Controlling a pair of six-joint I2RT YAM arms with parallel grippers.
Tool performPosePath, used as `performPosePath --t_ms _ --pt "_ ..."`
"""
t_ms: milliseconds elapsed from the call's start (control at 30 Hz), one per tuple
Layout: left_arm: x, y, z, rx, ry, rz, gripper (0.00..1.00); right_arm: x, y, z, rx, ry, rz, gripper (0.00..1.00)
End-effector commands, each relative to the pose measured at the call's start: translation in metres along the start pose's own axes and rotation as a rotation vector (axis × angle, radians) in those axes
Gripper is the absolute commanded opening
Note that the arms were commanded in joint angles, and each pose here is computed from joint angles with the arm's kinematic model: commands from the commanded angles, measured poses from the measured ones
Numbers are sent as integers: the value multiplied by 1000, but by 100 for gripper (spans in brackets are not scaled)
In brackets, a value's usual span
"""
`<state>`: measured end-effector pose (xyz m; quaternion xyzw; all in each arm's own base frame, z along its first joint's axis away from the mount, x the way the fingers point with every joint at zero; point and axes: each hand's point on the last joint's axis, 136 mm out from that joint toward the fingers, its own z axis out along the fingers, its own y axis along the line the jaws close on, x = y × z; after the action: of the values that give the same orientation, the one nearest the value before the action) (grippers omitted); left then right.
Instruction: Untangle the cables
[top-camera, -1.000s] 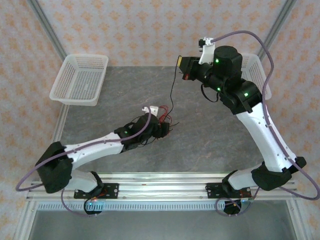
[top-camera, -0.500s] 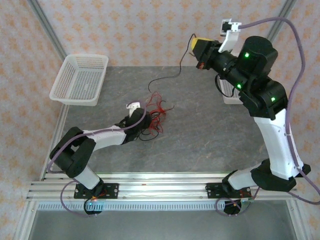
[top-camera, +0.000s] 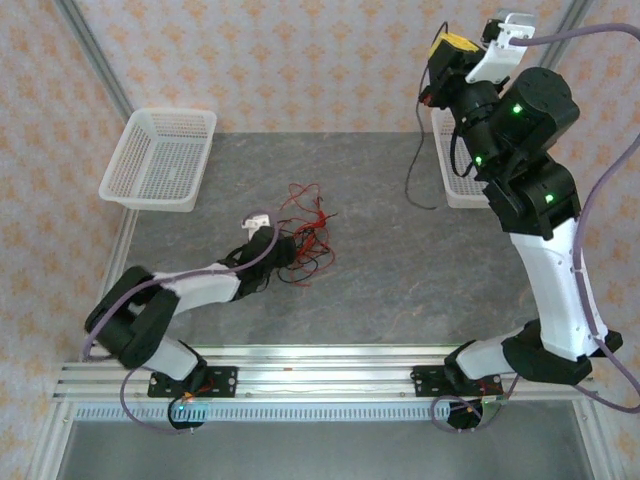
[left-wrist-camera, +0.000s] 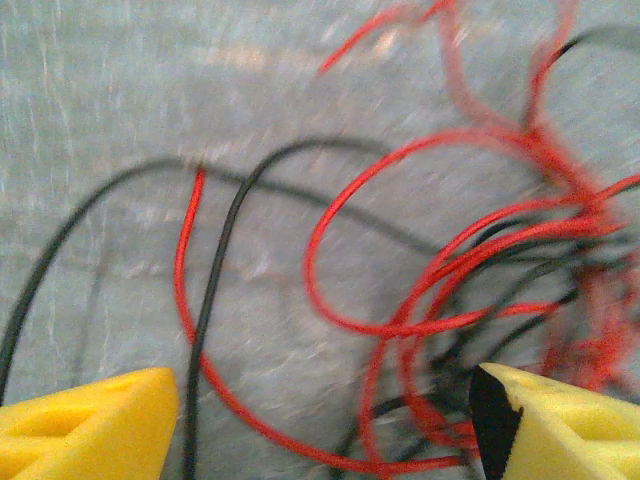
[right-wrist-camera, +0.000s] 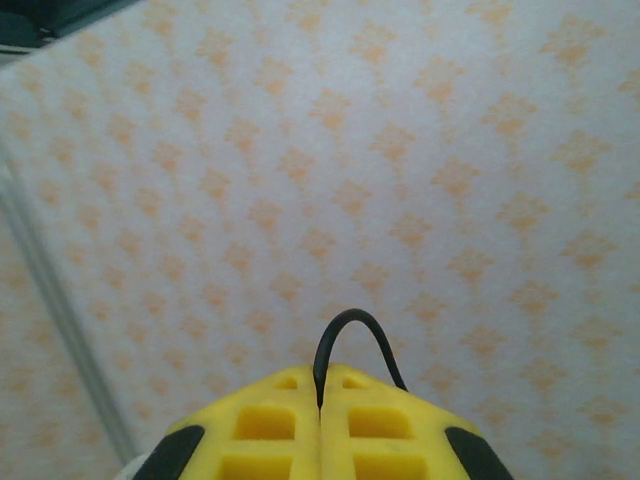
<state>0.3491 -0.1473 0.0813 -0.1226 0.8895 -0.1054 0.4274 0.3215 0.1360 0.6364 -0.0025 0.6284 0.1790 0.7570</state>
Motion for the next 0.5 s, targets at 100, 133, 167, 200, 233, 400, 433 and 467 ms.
performPosePath --t_ms 100,133,167,200,233,400,433,467 --pt "-78 -16 -71 82 -193 -25 81 2 -39 20 184 -41 -130 2" --pt "-88 -17 -84 97 -223 -30 84 2 -45 23 201 -43 -136 2" --pt "-97 -19 -96 117 -251 -36 88 2 -49 26 213 -45 -141 2" --pt "-105 -21 -108 142 -279 -42 93 2 -54 29 225 -48 -147 2" --pt "-112 -23 -119 169 -303 -50 99 3 -59 33 238 -50 -151 2" --pt "-120 -22 -151 271 -371 -112 99 5 -85 57 292 -54 -165 2" --pt "-119 -23 -154 288 -369 -111 99 7 -91 63 305 -54 -167 2" --pt "-118 -23 -156 294 -364 -112 99 9 -97 69 318 -54 -167 2"
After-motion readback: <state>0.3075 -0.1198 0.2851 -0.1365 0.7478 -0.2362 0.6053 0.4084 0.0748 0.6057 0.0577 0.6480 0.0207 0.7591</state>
